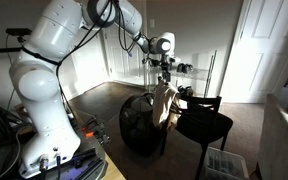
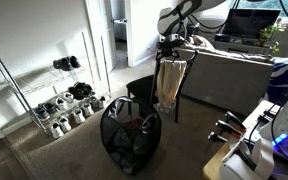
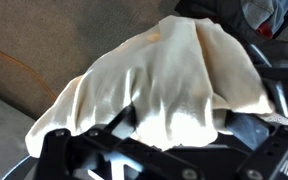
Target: Put the beige clothing in the laundry bag.
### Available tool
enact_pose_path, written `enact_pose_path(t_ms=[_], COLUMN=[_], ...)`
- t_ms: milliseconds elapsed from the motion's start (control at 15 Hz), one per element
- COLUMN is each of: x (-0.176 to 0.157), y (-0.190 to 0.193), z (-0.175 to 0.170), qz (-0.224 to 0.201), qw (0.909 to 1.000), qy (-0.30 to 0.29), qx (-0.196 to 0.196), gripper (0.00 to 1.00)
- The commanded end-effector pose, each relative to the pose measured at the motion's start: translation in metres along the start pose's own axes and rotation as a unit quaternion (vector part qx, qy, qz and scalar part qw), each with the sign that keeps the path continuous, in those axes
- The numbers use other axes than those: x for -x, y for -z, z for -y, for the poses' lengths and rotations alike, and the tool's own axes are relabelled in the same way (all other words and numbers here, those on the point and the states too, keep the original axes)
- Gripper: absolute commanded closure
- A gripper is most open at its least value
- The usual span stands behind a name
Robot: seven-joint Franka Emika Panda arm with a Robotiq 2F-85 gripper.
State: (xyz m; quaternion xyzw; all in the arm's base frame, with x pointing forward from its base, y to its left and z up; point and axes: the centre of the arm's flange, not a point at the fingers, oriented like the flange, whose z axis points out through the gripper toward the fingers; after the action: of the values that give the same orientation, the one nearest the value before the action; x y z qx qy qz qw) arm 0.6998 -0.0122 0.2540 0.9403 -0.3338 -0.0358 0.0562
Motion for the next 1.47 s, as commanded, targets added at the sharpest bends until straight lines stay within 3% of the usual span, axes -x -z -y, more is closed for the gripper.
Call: enact_pose_path(t_ms=[0,533,1000,1200,1400], x=[0.000,0.000,0.009,-0.004,-0.011], y=[0.001,0.001,0.037,0.023,0.002], z=[0.000,0.000,-0.022,-0.025,-0.037], qz=[-0.001,-0.001,-0.002,0.043,0.113], qw=[1.0000,1.0000,0.9997,0.9980,0.9914], qy=[0.000,0.000,-0.022,-0.045,-0.065], qx=[0.000,0.000,-0.011,0.011,-0.004], gripper=[0.00,0.00,0.00,0.00,0.00])
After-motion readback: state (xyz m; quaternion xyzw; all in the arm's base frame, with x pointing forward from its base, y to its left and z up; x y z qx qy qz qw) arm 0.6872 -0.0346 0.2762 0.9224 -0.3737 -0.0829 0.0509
